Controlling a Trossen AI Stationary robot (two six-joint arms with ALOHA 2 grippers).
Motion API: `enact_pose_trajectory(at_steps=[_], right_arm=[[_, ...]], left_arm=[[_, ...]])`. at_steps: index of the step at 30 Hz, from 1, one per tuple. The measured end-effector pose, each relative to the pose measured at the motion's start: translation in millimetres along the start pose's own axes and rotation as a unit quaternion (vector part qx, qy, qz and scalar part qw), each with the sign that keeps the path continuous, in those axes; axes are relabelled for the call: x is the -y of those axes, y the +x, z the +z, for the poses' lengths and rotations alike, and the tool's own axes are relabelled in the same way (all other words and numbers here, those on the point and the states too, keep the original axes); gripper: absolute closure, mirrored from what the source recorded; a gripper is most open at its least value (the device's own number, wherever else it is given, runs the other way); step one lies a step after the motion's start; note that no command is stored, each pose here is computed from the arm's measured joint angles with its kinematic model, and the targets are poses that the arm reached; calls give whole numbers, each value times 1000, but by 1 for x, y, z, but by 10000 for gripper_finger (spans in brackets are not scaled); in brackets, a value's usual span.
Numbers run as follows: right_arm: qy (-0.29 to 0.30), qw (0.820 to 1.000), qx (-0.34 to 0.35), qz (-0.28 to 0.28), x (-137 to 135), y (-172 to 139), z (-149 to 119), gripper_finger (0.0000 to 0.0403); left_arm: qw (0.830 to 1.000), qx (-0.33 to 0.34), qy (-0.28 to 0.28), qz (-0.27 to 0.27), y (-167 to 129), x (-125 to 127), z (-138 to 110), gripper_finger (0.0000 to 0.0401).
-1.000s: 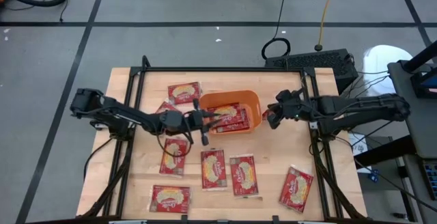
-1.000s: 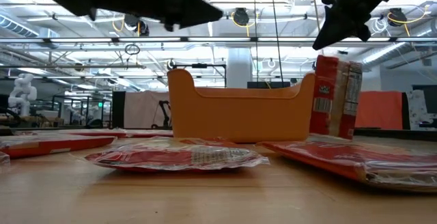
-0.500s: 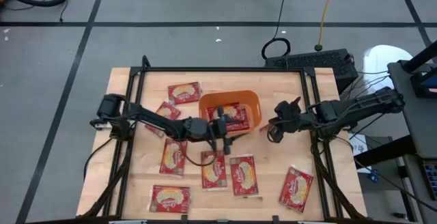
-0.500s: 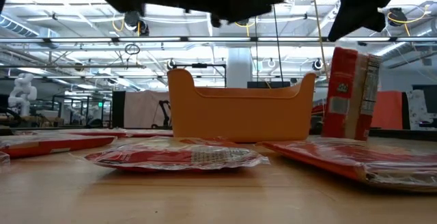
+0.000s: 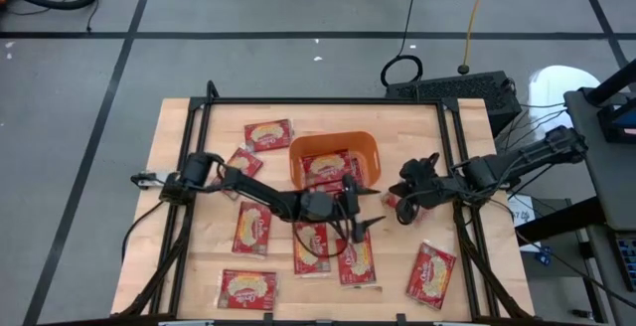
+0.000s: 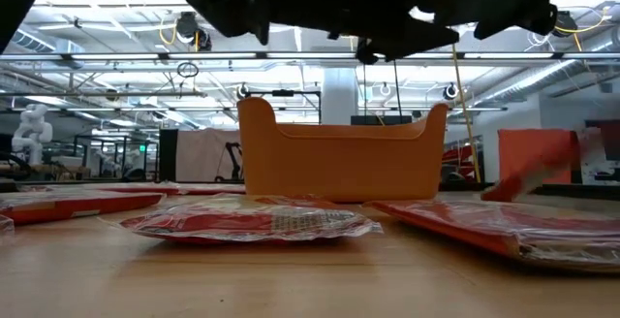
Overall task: Sort popcorn bags into baskets
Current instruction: Put the red popcorn bag into the orange bin
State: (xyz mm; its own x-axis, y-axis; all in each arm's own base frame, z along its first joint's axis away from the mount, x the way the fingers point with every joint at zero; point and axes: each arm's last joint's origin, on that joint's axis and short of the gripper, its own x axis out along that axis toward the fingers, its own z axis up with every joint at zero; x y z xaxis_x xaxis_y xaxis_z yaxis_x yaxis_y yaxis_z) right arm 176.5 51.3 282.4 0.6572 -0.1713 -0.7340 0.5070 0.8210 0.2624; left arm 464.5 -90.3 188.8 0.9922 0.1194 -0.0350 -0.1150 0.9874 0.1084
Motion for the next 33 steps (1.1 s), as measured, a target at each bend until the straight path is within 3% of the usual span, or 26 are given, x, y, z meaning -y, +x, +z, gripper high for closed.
enact_pose_trajectory(at_steps=[6, 11, 14, 24, 28, 33], right_arm=[[-56, 997, -59, 12, -4, -2, -14, 403], [-33, 986, -159, -41, -9, 4, -40, 381], [-53, 977, -198, -61, -21, 16, -55, 349], [-181, 946, -222, -150, -46, 57, -102, 227], [-197, 939, -221, -174, -47, 65, -114, 215], [-167, 948, -210, -172, -37, 79, -129, 228]], left_arm=[[998, -46, 42, 24, -8, 6, 3, 106], [993, -103, 51, 9, -17, 12, 6, 132], [991, -119, 56, 6, -19, 12, 6, 147], [982, -172, 71, 4, -22, 9, -5, 181], [983, -172, 69, 0, -23, 14, -4, 189], [983, -172, 69, -4, -24, 17, -4, 190]])
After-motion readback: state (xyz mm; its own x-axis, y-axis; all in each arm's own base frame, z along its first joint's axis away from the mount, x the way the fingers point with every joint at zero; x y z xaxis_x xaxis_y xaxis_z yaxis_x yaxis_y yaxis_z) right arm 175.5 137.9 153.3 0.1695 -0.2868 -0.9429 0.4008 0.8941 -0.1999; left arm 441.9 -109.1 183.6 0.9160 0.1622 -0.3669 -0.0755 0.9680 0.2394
